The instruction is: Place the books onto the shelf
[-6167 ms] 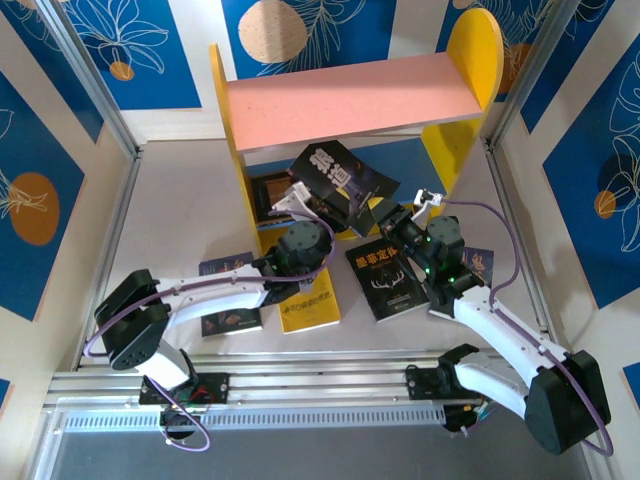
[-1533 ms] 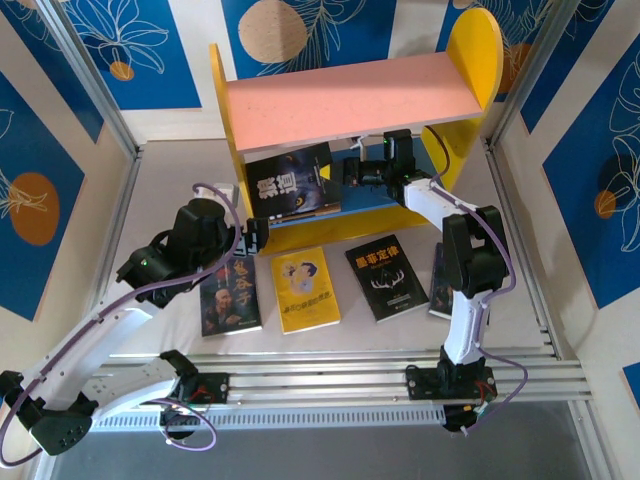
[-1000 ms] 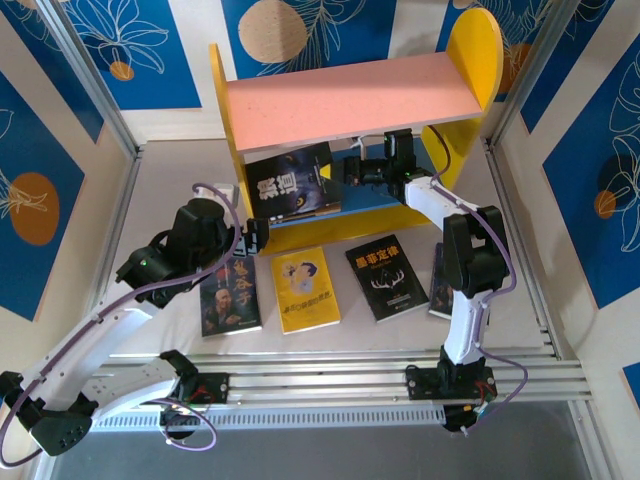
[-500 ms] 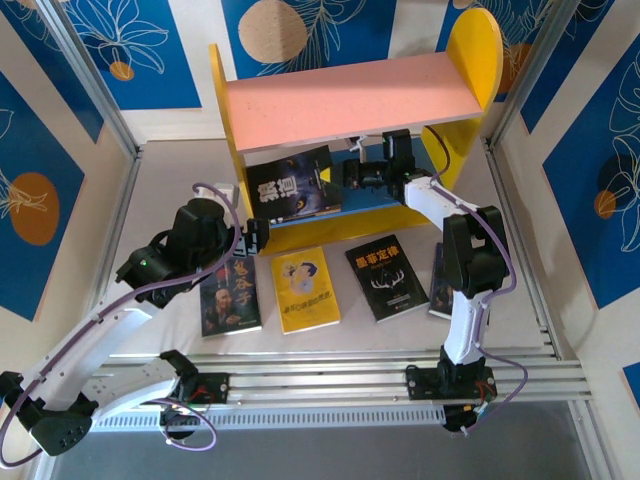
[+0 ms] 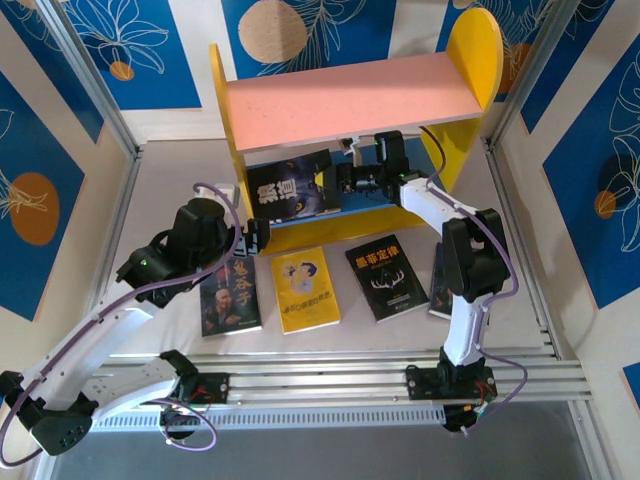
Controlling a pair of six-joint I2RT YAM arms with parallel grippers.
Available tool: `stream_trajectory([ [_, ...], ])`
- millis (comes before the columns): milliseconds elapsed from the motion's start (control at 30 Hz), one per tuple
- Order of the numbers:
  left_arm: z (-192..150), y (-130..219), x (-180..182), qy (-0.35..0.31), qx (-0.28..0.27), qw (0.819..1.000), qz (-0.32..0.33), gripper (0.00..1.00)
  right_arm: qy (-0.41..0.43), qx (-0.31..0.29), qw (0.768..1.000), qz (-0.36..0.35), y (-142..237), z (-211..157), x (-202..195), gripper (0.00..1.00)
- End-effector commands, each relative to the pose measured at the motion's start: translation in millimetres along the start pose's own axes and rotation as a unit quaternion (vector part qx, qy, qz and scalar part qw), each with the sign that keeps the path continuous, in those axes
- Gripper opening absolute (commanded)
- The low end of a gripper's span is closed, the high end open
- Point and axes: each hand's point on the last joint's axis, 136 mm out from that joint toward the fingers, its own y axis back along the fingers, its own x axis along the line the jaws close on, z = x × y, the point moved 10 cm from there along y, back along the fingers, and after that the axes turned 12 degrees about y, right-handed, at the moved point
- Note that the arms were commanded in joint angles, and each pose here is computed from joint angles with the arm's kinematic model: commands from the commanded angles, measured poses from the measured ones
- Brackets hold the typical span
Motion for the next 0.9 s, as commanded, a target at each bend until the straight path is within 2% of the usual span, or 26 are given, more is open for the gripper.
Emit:
stream_trajectory([
  [0, 10, 6, -1, -0.002, -0.016, 1.000, -0.008, 0.90, 0.033, 0.000, 0.999, 0.005, 5, 14, 26, 0.42],
  [200, 9, 7, 0, -0.002, -0.015, 1.000, -0.007, 0.90, 0.042, 0.003, 0.998, -0.041, 12, 19, 29, 0.60],
  [400, 10, 6, 0, -0.003, -0.015, 1.000, -0.004, 0.90, 0.044, -0.003, 0.995, -0.094, 27, 30, 28, 0.70],
  [700, 8, 5, 0, 0.000, -0.011, 1.000, -0.006, 0.89, 0.029, -0.002, 0.990, -0.141, 48, 26, 27, 0.72],
  [867, 6, 4, 1, 0.004, -0.005, 1.000, -0.008, 0.89, 0.027, 0.003, 0.989, -0.148, 53, 17, 34, 0.66],
])
